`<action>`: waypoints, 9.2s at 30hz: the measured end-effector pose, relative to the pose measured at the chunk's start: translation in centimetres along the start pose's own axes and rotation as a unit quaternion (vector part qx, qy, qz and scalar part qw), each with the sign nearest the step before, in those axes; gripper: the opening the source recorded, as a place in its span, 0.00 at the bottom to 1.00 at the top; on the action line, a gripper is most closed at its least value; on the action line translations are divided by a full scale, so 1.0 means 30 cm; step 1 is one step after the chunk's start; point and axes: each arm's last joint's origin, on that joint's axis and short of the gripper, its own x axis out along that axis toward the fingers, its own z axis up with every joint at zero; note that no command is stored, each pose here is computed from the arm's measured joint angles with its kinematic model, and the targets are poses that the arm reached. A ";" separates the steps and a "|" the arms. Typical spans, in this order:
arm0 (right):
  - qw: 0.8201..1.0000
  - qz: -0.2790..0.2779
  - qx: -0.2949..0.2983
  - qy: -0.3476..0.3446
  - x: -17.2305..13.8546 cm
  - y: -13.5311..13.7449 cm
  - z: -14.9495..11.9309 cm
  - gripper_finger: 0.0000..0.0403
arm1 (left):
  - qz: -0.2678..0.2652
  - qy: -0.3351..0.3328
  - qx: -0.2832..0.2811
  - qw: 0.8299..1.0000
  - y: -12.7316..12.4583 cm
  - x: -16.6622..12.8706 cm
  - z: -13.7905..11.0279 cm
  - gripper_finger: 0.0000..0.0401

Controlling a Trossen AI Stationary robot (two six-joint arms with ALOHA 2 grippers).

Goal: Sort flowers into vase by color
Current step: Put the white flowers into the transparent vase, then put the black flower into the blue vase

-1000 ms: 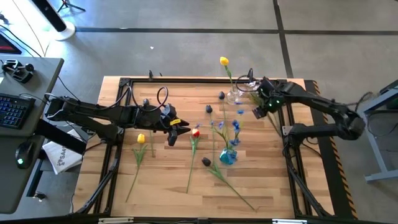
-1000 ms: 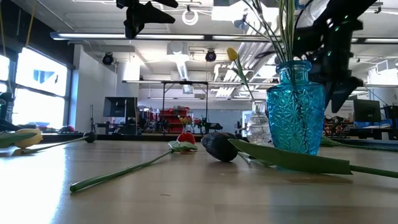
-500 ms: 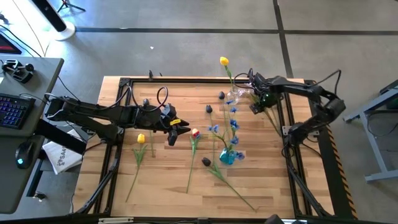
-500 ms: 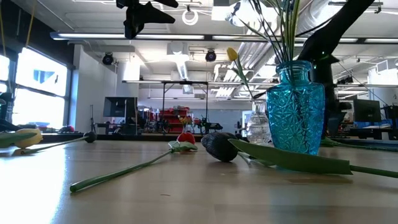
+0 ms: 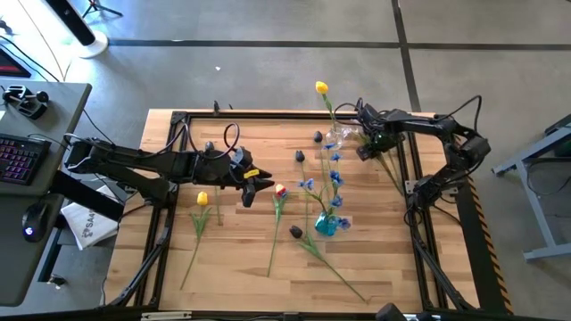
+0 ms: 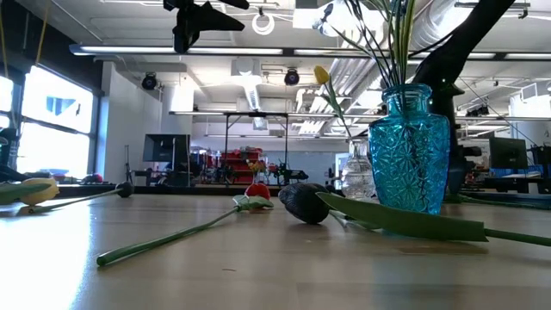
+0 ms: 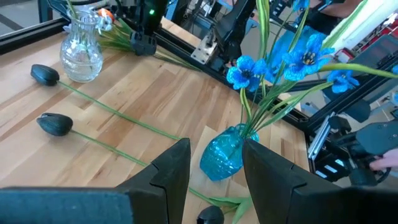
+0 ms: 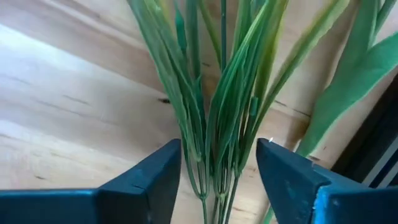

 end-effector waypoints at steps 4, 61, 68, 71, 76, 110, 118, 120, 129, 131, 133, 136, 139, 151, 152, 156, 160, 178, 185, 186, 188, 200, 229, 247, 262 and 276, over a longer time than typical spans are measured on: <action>1.000 -0.001 0.008 -0.004 0.000 0.000 0.002 0.39 | 0.000 0.000 0.000 1.000 0.000 0.000 0.000 0.33; 0.781 0.239 0.054 -0.574 -0.663 -0.105 -0.302 0.00 | -0.011 -0.004 -0.001 1.000 -0.006 -0.001 0.003 0.33; 0.647 0.269 -0.021 -0.713 -0.791 -0.085 -0.318 0.00 | -0.011 -0.005 -0.001 1.000 -0.006 0.000 0.004 0.33; 0.663 0.248 -0.045 -0.704 -0.772 -0.049 -0.274 0.00 | -0.011 -0.005 -0.001 1.000 -0.006 0.000 0.004 0.33; 0.700 0.222 -0.080 -0.674 -0.714 0.015 -0.185 0.00 | -0.011 -0.005 -0.001 1.000 -0.006 0.000 0.004 0.33; 0.779 0.213 -0.153 -0.569 -0.573 0.099 -0.084 0.45 | -0.010 -0.005 -0.001 1.000 -0.005 0.000 0.004 0.33; 0.810 0.220 -0.170 -0.516 -0.564 0.072 -0.150 0.62 | -0.010 -0.005 -0.001 1.000 -0.005 0.000 0.004 0.33; 0.822 0.217 -0.175 -0.497 -0.571 0.062 -0.167 0.65 | -0.010 -0.005 -0.001 1.000 -0.005 0.000 0.004 0.33; 0.849 0.198 -0.203 -0.446 -0.706 0.006 -0.233 0.68 | -0.010 -0.005 -0.001 1.000 -0.005 0.000 0.004 0.33; 0.857 0.196 -0.206 -0.430 -0.739 -0.009 -0.254 0.68 | -0.010 -0.004 -0.001 1.000 -0.005 0.000 0.004 0.33; 0.868 0.196 -0.202 -0.408 -0.769 -0.027 -0.278 0.68 | -0.010 -0.004 -0.001 1.000 -0.005 0.000 0.004 0.33; 0.884 0.208 -0.172 -0.381 -0.809 -0.052 -0.316 0.68 | -0.010 -0.004 -0.001 1.000 -0.005 0.000 0.003 0.33; 0.893 0.225 -0.139 -0.364 -0.838 -0.076 -0.364 0.68 | -0.008 0.000 0.000 1.000 -0.004 0.000 0.001 0.33; 0.900 0.309 -0.063 -0.300 -0.774 -0.086 -0.521 0.68 | 0.005 0.044 -0.018 0.999 0.005 -0.002 -0.027 0.33; 0.902 0.314 -0.059 -0.291 -0.760 -0.082 -0.527 0.68 | 0.008 0.056 -0.019 0.998 0.006 -0.004 -0.036 0.33; 0.910 0.324 -0.053 -0.253 -0.693 -0.056 -0.542 0.68 | 0.029 0.105 -0.033 0.994 0.005 -0.014 -0.076 0.31; 0.911 0.339 -0.053 -0.229 -0.628 -0.012 -0.541 0.68 | 0.055 0.151 -0.070 0.984 0.001 -0.029 -0.118 0.29; 0.885 0.401 -0.083 -0.223 -0.516 0.127 -0.561 0.68 | 0.452 0.270 -0.330 0.784 0.373 -0.140 -0.197 0.29; 0.874 0.424 -0.083 -0.224 -0.531 0.141 -0.582 0.68 | 0.491 0.238 -0.350 0.762 0.549 -0.155 -0.210 0.45; 0.872 0.428 -0.082 -0.224 -0.534 0.144 -0.585 0.68 | 0.489 0.222 -0.347 0.769 0.565 -0.149 -0.208 0.46; 0.868 0.436 -0.082 -0.220 -0.538 0.150 -0.593 0.68 | 0.487 0.197 -0.345 0.778 0.593 -0.140 -0.210 0.48; 0.837 0.492 -0.051 -0.236 -0.580 0.185 -0.638 0.68 | 0.520 0.154 -0.337 0.770 0.697 -0.098 -0.275 0.39; 0.710 0.568 -0.060 -0.413 -0.942 0.177 -0.647 0.68 | 0.305 0.015 -0.052 0.951 0.358 -0.133 -0.040 0.00; 0.682 0.488 -0.221 -0.499 -1.234 0.490 -0.529 0.68 | 0.045 -0.236 0.190 0.952 -0.160 -0.154 0.362 0.00; 0.674 0.371 -0.228 -0.596 -1.350 0.703 -0.401 0.48 | 0.006 -0.223 0.246 0.943 -0.262 -0.101 0.395 0.00; 0.671 0.381 -0.243 -0.588 -1.342 0.716 -0.389 0.04 | 0.002 -0.222 0.247 0.943 -0.267 -0.102 0.392 0.02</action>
